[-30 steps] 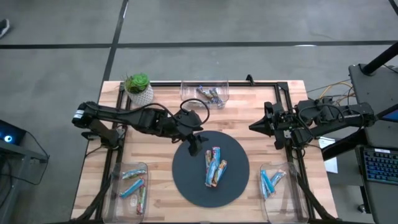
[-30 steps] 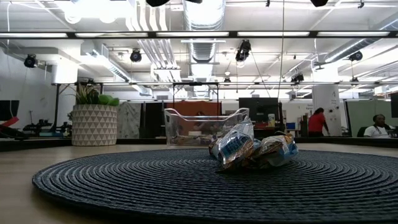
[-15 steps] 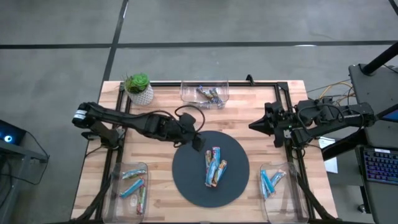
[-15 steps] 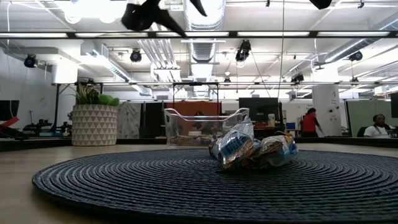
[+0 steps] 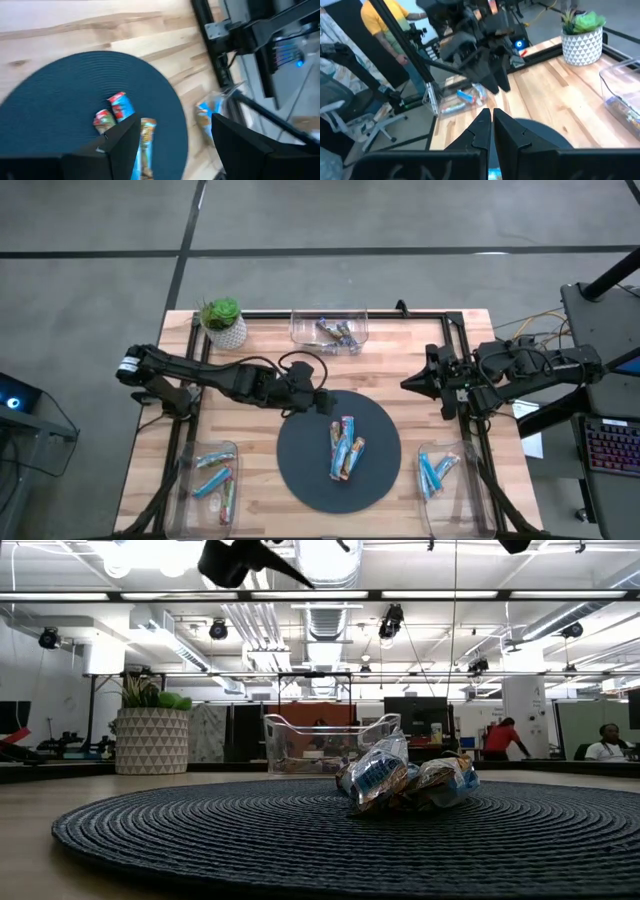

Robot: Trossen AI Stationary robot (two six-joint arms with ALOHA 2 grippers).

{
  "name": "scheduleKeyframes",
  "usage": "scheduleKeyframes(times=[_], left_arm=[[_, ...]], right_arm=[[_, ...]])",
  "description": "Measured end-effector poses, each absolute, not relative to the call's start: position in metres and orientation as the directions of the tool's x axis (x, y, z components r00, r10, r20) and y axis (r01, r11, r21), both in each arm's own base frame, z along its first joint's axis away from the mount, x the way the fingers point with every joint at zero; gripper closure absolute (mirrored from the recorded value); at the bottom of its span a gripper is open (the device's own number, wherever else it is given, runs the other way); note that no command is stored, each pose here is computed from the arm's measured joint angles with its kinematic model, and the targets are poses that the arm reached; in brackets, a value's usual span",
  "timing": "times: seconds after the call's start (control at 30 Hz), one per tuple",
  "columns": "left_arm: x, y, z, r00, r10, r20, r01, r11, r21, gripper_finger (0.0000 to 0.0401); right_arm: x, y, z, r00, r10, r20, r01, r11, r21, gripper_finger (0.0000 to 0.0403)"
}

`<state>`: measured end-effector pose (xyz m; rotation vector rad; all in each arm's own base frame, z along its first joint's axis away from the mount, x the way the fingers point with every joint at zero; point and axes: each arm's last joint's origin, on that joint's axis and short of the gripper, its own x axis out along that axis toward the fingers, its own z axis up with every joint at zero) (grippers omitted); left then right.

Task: Pick and place Granola Bars by type
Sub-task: Put the yellow granola bar into the bottom right transparent bin

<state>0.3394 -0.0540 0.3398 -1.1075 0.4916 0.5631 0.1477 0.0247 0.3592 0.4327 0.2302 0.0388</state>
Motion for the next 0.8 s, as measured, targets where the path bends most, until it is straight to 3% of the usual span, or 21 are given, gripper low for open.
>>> scheduleKeyframes(times=[0.43,0.8], left_arm=[[0.396,-0.065,0.33,0.72,0.162,-0.675,-0.682,0.349,-0.643,0.0179],[0.429,-0.076,0.292,0.533,0.08,-0.842,-0.818,0.303,-0.489,0.0179]], right_arm=[[0.146,0.025,0.356,0.962,0.107,-0.252,0.008,0.909,0.417,0.039],[0.142,0.024,0.351,0.947,0.104,-0.304,0.03,0.913,0.407,0.039]])
